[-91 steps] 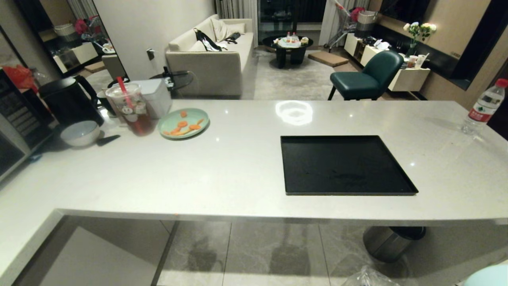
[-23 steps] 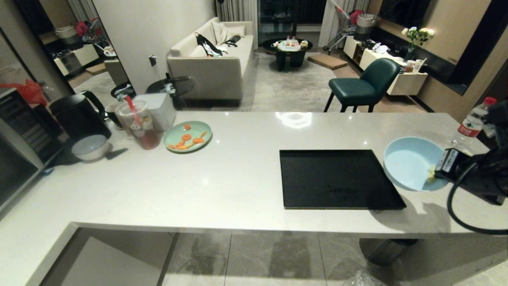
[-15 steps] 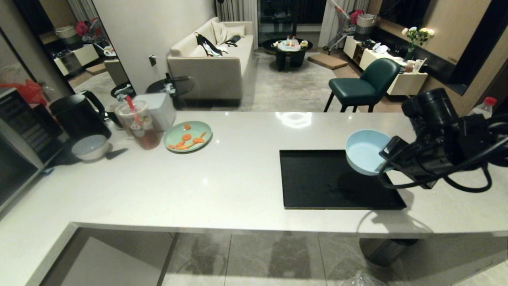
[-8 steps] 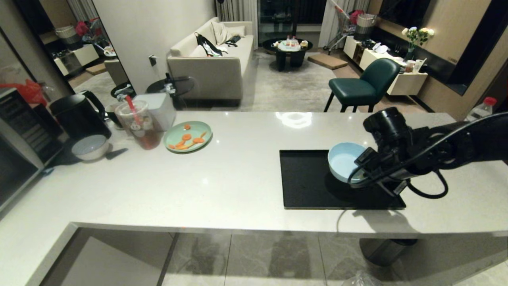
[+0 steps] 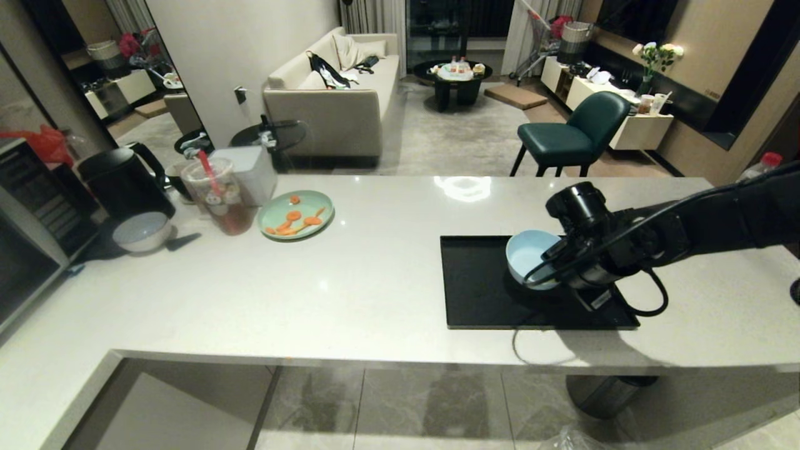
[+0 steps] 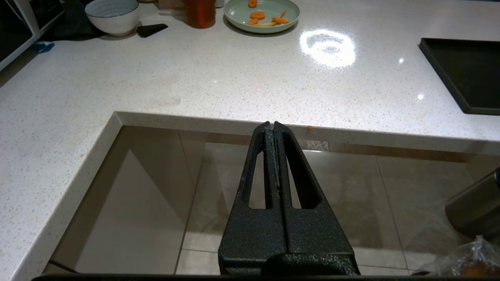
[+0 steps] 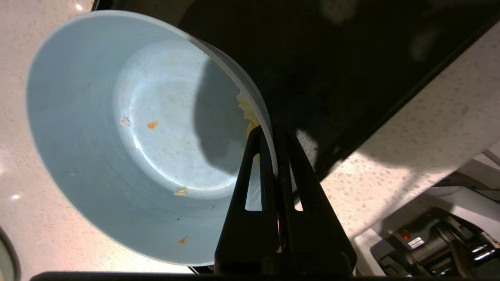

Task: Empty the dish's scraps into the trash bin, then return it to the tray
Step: Put the bowl back to the table

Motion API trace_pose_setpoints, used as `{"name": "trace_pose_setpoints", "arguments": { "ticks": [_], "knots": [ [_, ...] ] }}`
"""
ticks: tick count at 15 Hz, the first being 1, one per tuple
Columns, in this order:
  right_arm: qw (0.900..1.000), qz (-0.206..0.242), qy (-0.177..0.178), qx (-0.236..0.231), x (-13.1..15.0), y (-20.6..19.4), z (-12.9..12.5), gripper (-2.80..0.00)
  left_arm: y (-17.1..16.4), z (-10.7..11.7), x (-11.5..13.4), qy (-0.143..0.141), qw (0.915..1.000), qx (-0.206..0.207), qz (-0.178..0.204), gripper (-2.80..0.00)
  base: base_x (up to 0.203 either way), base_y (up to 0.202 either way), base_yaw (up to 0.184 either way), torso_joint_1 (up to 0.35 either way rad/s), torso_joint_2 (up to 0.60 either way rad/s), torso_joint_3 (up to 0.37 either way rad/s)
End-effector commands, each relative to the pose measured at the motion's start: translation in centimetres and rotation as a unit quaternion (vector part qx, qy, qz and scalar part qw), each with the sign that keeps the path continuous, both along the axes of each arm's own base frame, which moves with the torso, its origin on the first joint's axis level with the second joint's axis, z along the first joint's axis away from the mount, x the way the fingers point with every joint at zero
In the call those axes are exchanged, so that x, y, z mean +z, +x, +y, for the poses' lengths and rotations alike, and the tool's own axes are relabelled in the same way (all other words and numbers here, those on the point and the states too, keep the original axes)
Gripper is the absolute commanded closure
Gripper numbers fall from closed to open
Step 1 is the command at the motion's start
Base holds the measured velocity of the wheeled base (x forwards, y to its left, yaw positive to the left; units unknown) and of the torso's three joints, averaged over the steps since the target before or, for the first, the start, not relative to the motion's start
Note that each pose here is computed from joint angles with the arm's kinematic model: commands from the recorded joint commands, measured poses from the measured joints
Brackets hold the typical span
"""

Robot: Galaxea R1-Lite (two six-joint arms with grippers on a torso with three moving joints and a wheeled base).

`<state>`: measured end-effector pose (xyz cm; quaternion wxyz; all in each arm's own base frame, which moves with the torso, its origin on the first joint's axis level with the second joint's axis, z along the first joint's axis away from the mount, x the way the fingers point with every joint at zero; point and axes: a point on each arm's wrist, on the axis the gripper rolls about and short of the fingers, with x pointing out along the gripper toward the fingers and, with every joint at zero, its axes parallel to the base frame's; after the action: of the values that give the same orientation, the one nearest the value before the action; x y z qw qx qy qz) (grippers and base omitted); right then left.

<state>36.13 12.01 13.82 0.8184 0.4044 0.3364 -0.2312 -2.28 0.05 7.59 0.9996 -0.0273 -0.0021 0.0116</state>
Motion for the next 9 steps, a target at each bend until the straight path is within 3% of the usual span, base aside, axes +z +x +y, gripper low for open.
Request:
{"name": "trace_pose_setpoints", "arguments": {
  "ticks": [1,9],
  "knots": [
    [1.0,-0.001,0.009,-0.011,-0.2,0.5,0.2,0.0,0.0,0.0,0.0,0.0,1.0,0.0,0.0,0.0,0.0,0.0,0.0,0.0,0.0,0.0],
    [0.998,0.023,0.033,-0.051,-2.6,1.1,0.5,0.0,0.0,0.0,0.0,0.0,1.0,0.001,0.0,0.0,0.0,0.0,0.0,0.0,0.0,0.0]
  ]
}}
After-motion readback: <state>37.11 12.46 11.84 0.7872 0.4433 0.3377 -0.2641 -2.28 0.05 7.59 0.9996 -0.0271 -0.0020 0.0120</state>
